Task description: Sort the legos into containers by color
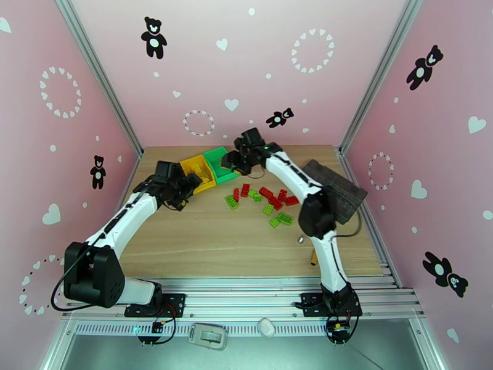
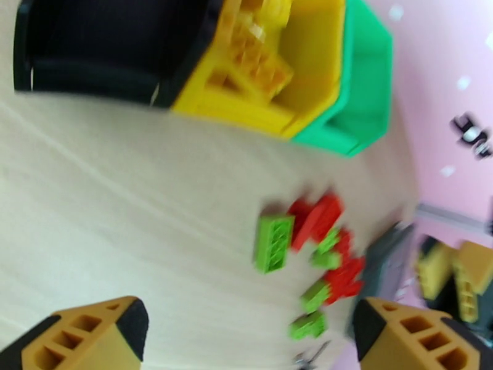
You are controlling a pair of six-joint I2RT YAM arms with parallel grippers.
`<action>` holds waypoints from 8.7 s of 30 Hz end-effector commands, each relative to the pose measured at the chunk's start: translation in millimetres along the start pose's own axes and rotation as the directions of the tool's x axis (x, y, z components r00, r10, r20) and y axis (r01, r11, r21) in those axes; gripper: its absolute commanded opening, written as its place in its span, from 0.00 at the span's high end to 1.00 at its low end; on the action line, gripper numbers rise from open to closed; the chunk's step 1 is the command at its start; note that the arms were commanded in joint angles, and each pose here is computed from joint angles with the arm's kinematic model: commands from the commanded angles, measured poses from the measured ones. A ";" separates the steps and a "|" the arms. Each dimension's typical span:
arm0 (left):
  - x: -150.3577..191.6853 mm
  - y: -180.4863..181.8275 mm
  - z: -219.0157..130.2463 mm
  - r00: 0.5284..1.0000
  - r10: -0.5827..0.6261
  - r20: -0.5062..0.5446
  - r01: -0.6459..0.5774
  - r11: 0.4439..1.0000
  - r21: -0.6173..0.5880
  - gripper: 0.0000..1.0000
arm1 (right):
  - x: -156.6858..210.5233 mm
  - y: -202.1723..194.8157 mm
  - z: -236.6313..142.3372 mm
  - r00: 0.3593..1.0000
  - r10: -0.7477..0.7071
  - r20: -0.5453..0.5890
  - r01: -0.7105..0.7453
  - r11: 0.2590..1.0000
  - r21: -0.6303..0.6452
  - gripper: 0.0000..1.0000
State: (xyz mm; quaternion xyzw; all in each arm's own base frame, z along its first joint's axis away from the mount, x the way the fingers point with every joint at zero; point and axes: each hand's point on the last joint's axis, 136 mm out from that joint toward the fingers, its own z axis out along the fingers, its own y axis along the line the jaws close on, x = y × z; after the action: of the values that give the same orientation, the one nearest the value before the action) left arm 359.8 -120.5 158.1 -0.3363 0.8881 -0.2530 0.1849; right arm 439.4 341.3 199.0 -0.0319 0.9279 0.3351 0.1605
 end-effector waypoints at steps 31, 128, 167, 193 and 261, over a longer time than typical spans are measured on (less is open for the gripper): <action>101.0 -36.5 139.0 0.892 0.368 -0.263 -0.444 0.822 -0.356 0.15 | 121.1 -118.3 -86.6 0.994 -0.013 -0.111 0.057 0.915 0.400 0.38; -10.8 -18.8 41.6 0.944 0.324 -0.065 -0.330 0.917 -0.225 0.23 | 114.4 -123.7 -58.5 0.977 0.097 -0.191 -0.028 0.940 0.339 0.37; 278.3 -121.1 175.8 0.311 0.882 -0.353 -0.923 0.370 0.111 0.42 | 234.3 -218.9 -167.8 0.912 0.410 -0.028 -0.356 0.821 0.447 0.49; 263.0 -130.0 160.7 0.318 0.895 -0.311 -0.940 0.342 0.022 0.70 | 215.8 -199.5 -153.7 0.910 0.414 -0.017 -0.390 0.869 0.303 0.49; -13.2 -40.5 48.2 0.909 0.415 -0.047 -0.414 0.884 -0.217 0.24 | 121.6 -171.8 -77.0 0.966 0.174 -0.190 -0.086 0.913 0.398 0.28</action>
State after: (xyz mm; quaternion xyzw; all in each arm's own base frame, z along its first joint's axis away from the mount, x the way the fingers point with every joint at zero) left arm 426.6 -117.7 142.7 -0.1596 0.9653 -0.0666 0.1957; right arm 343.3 195.6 114.4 0.0161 0.9790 0.2005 0.0348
